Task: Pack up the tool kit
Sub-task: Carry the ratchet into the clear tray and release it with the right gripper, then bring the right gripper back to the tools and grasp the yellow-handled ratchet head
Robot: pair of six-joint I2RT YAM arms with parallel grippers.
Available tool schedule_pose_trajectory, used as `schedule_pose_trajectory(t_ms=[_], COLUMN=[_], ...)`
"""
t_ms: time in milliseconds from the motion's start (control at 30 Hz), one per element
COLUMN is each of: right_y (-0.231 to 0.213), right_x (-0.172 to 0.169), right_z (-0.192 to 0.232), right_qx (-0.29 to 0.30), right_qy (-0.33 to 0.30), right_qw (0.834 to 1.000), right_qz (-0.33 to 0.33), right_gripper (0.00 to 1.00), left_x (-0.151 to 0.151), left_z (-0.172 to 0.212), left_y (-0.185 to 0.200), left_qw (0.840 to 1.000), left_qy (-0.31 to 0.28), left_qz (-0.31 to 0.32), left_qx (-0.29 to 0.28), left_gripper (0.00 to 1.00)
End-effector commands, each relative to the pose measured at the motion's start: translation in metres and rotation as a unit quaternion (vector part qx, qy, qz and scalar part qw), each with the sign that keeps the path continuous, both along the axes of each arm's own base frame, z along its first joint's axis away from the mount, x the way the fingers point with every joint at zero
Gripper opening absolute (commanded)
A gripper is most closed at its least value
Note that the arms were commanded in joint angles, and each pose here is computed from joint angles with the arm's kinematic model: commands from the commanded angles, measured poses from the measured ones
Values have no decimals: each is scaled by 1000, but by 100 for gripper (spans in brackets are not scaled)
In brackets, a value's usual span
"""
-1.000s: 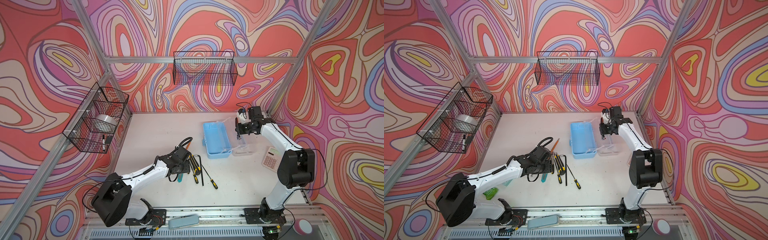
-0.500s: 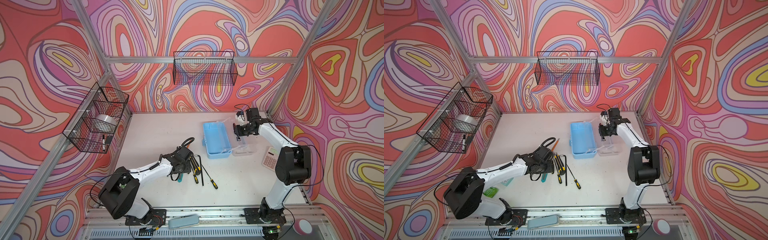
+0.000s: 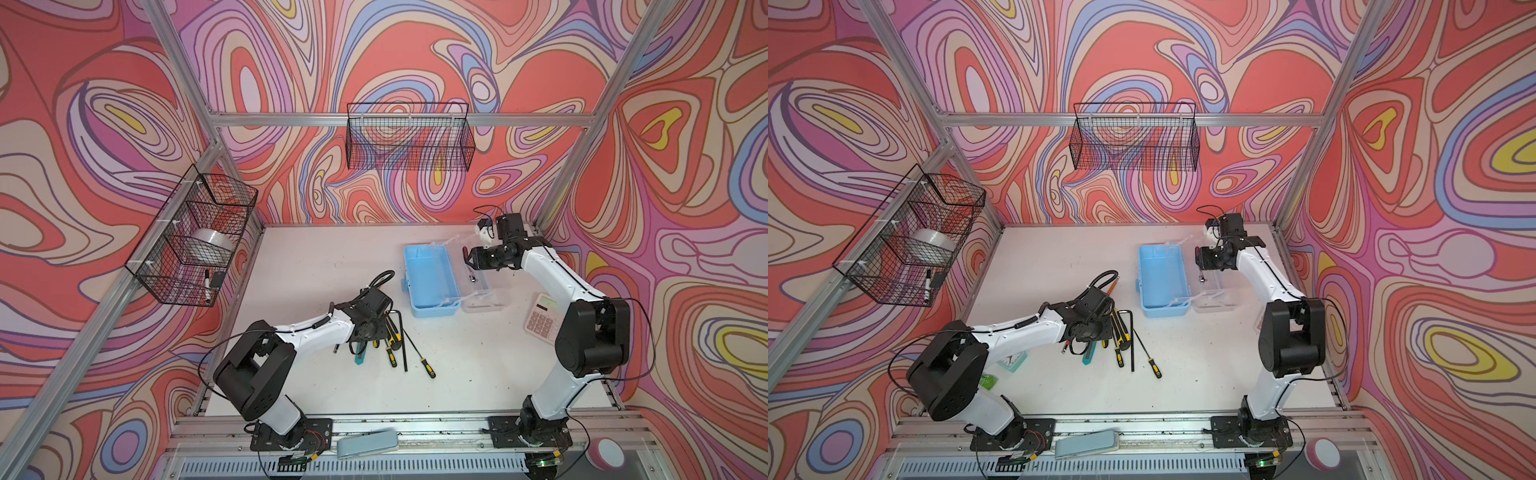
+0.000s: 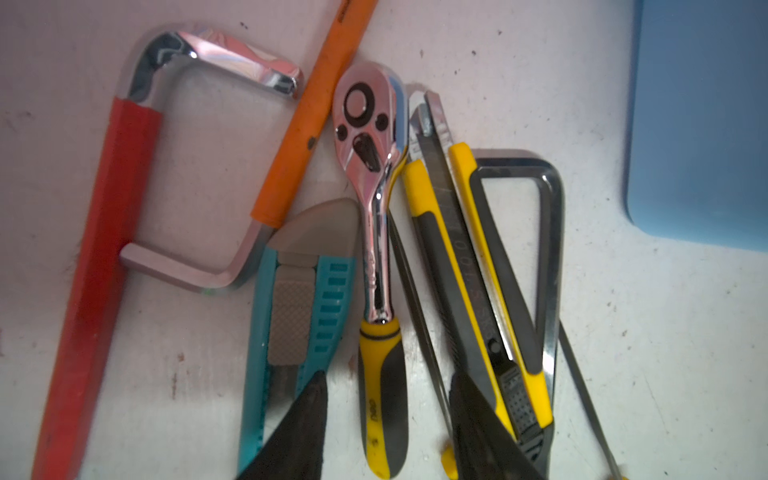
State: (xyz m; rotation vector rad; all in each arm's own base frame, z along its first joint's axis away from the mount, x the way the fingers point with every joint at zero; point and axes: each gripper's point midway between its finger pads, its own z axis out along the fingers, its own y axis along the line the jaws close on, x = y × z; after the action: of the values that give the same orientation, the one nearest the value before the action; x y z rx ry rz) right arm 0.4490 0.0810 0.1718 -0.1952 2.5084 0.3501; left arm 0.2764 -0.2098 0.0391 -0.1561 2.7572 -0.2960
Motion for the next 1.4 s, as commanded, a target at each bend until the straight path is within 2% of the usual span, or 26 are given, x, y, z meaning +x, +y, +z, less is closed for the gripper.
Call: schedule_pose_trajectory(t_ms=[0,233,500,767,867,1000,1100,1233,1367], right_y=[-1,-3,-1,3,19,45,69,105,133], right_x=[-3,-10,-18,-24,-29,-38,-48,-61,-68], right_z=[24,46,45,58,62,65,61,45,18], right_qx=[4,9,17,38,92,185,219,231,203], right_qy=[-30,-59,-53,-64,-61,-57,-53,-32,2], right_qw=[999,998,998,997,994,981,974,972,978], right_qz=[-14,-23,-20,-22,-7,7,19,40,49], right_gripper=[55,61,62,61,54,51,51,49,48], left_x=[4,6,5,1,2,5,6,8,5], left_z=[-4,-16,-27,-28,-20,-5,5,12,5], left_y=[-3,-5,-1,1,-2,-4,-3,-4,-1], left_qw=[1000,1000,999,1000,1000,1000,1000,999,1000], left_qy=[4,15,24,25,14,-6,-17,-30,-17], left_qz=[11,10,13,7,1,0,1,1,6], left_qx=[-2,4,16,14,3,-10,-14,-22,-14], left_gripper=[42,30,28,6,0,0,0,0,0])
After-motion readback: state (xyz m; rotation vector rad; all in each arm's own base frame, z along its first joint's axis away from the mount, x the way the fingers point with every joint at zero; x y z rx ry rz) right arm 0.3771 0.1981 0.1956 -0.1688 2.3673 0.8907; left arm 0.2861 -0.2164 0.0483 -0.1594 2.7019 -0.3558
